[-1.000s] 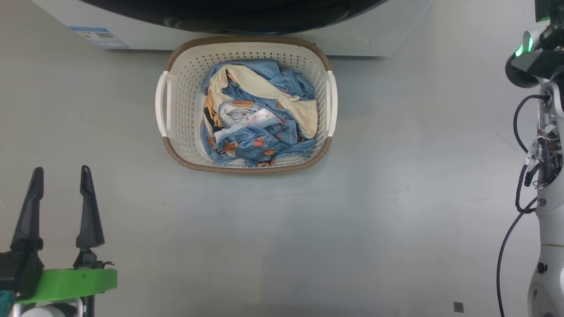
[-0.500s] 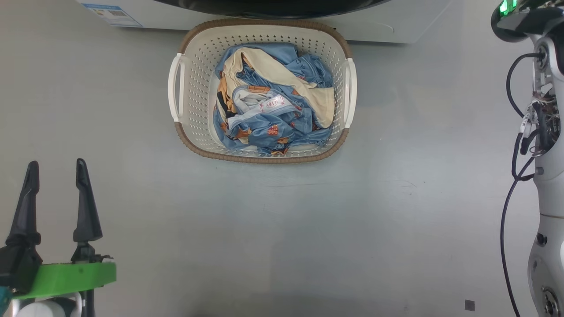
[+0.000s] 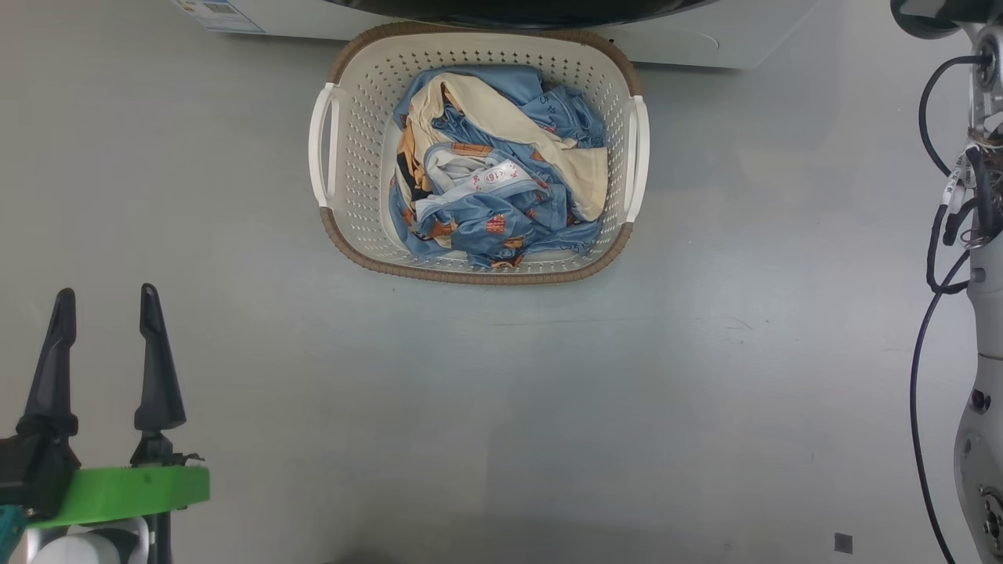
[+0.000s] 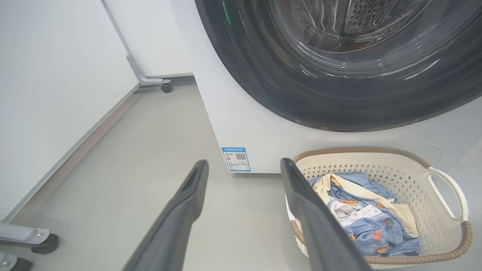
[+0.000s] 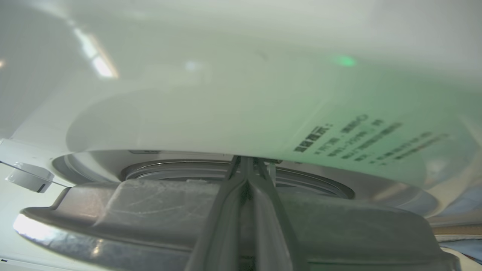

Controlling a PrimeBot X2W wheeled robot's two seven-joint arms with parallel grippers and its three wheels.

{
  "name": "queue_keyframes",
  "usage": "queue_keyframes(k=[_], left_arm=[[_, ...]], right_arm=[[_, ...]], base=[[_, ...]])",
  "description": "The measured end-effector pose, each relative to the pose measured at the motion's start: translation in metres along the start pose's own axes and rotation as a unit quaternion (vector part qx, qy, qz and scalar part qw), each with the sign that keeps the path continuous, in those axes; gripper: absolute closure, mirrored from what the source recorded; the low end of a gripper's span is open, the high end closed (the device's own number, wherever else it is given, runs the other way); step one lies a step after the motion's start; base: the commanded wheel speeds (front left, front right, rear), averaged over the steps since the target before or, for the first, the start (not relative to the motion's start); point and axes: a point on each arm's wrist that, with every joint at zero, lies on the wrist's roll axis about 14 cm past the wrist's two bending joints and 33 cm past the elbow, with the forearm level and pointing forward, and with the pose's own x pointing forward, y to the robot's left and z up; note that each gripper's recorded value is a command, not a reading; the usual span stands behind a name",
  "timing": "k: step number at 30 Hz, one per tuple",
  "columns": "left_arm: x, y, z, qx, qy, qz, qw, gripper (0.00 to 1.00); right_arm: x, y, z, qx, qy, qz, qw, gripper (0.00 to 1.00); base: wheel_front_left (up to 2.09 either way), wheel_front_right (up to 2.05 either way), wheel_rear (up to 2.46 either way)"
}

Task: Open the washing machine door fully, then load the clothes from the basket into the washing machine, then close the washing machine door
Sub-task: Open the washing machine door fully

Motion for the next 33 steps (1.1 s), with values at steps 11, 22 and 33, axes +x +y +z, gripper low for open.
queue_keyframes(k=[11, 22, 33], left_arm=[[0.002, 0.002, 0.003, -0.001, -0.005, 0.003, 1.000, 0.00], [0.007, -0.009, 0.006, -0.008, -0.013, -0.013, 1.000, 0.00], [0.013, -0.019, 0.012, -0.010, -0.024, -0.028, 0.999, 0.00]], right_arm=[[0.001, 0.010, -0.008, -0.009, 0.020, 0.003, 1.000, 1.00], [-0.007, 0.013, -0.023, -0.029, 0.061, -0.013, 0.998, 1.00], [-0.021, 0.012, -0.045, -0.046, 0.102, -0.031, 0.993, 1.00]], base=[[0.00, 0.00, 0.00], [0.00, 0.00, 0.00], [0.00, 0.00, 0.00]])
